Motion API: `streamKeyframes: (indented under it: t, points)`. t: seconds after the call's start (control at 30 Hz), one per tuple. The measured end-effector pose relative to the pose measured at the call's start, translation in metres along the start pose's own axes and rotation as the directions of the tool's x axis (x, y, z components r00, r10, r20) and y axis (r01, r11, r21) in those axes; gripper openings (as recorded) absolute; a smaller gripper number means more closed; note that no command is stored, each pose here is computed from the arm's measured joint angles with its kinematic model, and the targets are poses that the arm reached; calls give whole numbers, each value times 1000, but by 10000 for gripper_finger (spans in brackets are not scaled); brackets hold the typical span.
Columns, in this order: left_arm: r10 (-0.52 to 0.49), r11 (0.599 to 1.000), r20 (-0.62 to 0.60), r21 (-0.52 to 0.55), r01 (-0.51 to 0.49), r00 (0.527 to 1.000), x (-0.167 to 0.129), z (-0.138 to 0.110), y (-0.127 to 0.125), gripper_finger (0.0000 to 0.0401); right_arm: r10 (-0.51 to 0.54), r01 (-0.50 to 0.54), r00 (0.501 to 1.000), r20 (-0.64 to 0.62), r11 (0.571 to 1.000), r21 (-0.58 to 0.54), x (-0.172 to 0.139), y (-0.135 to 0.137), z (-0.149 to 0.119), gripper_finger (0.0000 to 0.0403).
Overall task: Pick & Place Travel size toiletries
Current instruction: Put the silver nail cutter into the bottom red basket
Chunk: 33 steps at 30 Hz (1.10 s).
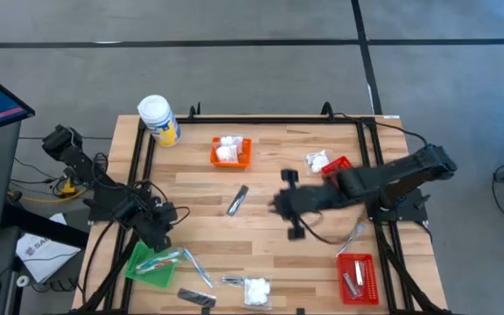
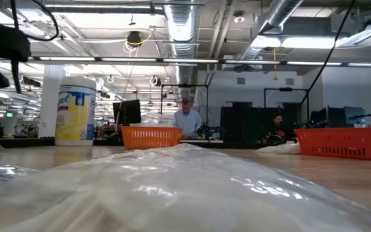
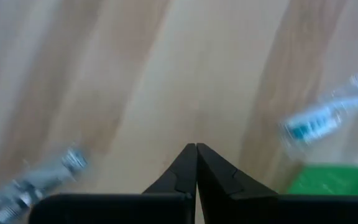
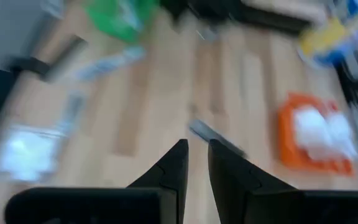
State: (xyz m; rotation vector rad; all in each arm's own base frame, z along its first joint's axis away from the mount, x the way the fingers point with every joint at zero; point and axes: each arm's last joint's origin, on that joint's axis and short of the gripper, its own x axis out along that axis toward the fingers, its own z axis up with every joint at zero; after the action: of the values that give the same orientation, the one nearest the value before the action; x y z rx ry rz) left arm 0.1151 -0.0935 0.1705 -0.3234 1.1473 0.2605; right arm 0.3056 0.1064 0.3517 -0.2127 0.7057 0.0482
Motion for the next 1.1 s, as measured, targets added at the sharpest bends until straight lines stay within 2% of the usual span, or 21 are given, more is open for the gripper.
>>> streamKeyframes:
  t: [0.17,0.33,0.53,0.63,0.8,0.97,1.03,1.1]
  points:
    - [61,995,118,66,-69,991,0,3,2,1,60,-53,989,135,997,-54,-37,29,-19,56]
    - [110,986,214,102,-134,971,-1,6,3,1,-60,54,947,317,998,26,-74,25,-36,56]
    - [163,978,301,79,-195,940,-1,11,6,1,-219,154,885,410,970,188,-90,2,-69,56]
    - [181,975,291,74,-211,939,0,14,8,1,-257,166,866,430,957,237,-91,-9,-81,56]
    - [203,973,243,63,-224,948,3,22,15,1,-298,194,853,428,943,270,-86,-18,-85,56]
    - [247,959,231,82,-272,941,6,30,23,1,-305,218,876,375,942,257,-68,-14,-85,56]
    - [272,947,192,121,-298,943,7,31,28,1,-303,226,885,355,944,242,-59,-11,-84,56]
    - [301,940,150,117,-319,942,8,31,33,1,-301,234,891,338,946,226,-52,-8,-84,56]
